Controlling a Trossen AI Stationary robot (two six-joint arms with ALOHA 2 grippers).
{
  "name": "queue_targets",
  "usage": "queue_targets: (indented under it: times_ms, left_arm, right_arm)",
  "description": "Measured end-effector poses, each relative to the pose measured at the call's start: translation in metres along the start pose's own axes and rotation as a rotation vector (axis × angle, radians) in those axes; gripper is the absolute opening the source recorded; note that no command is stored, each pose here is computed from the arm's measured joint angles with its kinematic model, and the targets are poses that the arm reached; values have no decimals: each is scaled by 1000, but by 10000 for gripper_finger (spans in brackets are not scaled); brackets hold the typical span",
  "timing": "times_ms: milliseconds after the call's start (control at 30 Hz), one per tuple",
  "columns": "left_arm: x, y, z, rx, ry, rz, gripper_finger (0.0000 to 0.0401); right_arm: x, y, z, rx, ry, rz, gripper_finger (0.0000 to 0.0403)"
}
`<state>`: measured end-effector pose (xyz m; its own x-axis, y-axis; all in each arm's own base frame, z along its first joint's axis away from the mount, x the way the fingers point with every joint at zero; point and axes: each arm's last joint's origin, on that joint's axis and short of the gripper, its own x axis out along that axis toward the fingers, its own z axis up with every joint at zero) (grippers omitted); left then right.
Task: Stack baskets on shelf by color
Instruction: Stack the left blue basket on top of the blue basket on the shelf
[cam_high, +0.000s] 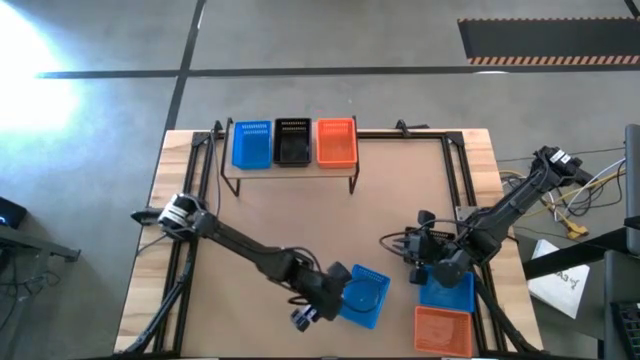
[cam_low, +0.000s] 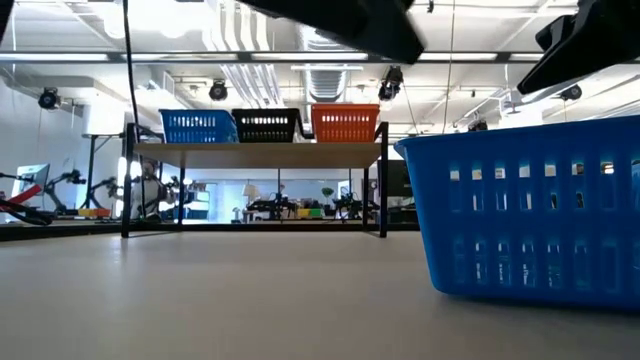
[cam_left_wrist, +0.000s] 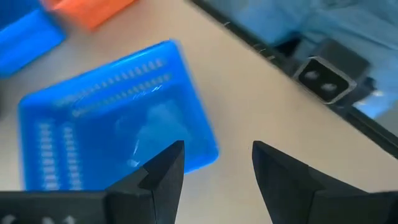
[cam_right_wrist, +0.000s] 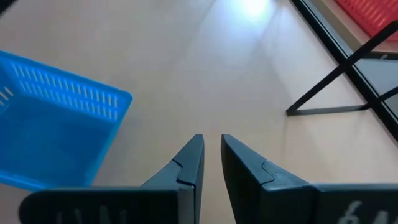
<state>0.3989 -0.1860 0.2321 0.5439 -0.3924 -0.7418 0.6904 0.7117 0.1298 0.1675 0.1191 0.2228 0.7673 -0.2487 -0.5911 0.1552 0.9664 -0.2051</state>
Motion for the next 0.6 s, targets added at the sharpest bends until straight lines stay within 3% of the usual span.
queue_targets:
  times_ms: [200, 433, 600]
  left_arm:
    - [18, 2, -14, 114, 25, -73, 173]
    - [32, 9, -25, 216, 7, -30, 173]
    - [33, 17, -25, 217, -20, -2, 173]
  right_arm:
    - [0, 0, 0, -6, 1, 0, 48]
    - [0, 0, 0, -5, 1, 0, 48]
    - [0, 0, 0, -5, 2, 0, 48]
